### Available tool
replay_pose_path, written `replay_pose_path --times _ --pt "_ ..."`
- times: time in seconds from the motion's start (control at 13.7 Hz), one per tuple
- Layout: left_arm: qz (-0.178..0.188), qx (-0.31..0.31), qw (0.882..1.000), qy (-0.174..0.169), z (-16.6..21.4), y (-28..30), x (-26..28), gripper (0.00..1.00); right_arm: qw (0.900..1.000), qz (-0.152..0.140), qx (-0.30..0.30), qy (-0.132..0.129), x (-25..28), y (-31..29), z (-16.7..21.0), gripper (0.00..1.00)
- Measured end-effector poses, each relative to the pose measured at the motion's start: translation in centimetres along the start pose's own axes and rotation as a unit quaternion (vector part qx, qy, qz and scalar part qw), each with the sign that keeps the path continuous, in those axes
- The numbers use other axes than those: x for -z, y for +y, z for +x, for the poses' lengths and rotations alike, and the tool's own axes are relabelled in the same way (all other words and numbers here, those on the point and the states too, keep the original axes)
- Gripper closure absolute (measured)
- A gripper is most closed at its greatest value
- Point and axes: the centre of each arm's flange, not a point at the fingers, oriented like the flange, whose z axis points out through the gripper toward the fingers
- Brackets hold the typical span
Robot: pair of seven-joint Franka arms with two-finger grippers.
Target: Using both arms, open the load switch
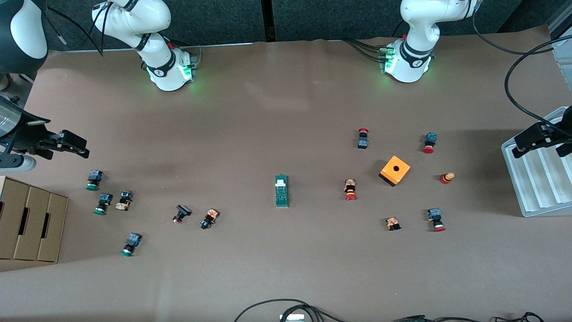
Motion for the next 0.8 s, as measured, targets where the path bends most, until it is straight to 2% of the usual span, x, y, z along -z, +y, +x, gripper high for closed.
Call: replay_pose_path --times 0.8 --pt "0.002 0.003 1.000 -0.010 -0.34 -0.49 -0.25 0.00 1.000 0.000 0.000 0.000 0.00 0.01 0.00 0.00"
